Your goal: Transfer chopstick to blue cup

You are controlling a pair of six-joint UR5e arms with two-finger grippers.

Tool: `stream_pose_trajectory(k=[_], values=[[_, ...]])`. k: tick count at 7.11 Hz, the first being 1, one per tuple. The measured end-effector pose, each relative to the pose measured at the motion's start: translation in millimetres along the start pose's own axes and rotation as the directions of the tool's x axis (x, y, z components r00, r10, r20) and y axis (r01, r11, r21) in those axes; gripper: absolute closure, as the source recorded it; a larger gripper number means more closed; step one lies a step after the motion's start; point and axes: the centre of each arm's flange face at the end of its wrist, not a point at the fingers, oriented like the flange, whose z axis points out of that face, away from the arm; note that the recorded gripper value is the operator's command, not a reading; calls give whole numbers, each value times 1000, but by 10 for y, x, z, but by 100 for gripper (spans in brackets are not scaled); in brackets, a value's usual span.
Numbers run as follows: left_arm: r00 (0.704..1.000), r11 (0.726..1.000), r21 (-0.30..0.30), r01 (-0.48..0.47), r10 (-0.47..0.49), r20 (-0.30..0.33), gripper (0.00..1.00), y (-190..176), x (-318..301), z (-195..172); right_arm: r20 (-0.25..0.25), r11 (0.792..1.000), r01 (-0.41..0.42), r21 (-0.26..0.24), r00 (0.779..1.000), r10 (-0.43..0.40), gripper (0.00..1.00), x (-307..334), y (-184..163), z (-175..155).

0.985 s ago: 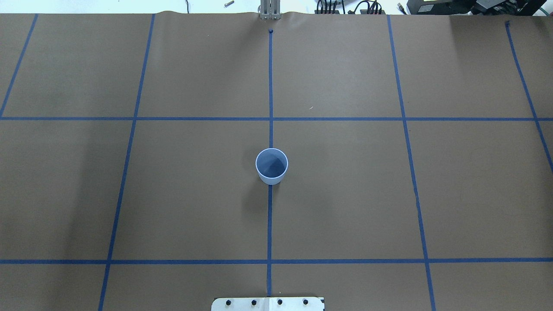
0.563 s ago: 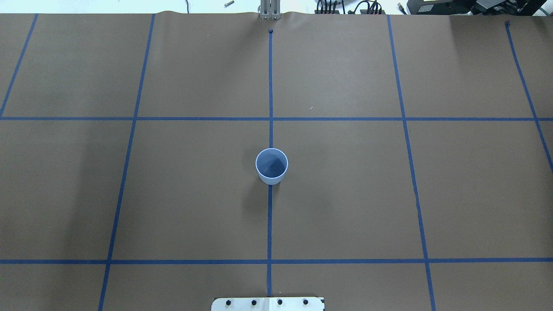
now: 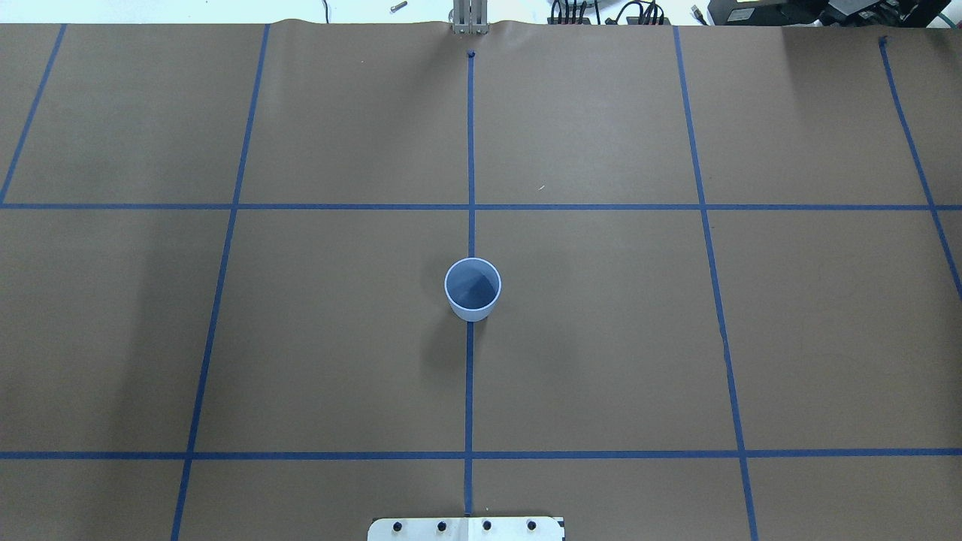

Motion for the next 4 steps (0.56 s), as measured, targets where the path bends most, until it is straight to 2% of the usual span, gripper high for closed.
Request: stream_pose_trajectory(k=[2,3,4], values=[[1000,1000,0,0,0,0,1,0,0,0,7,998,-62,-12,998,62,100,-81,-332,-316],[1000,1000,0,0,0,0,1,-1,2,-2,10,992,-121,-24,993,121,100,-115,-575,-495],[1000,1000,0,0,0,0,1,0,2,-1,8,977,-208,-33,978,209,100,-225,-840,-643]])
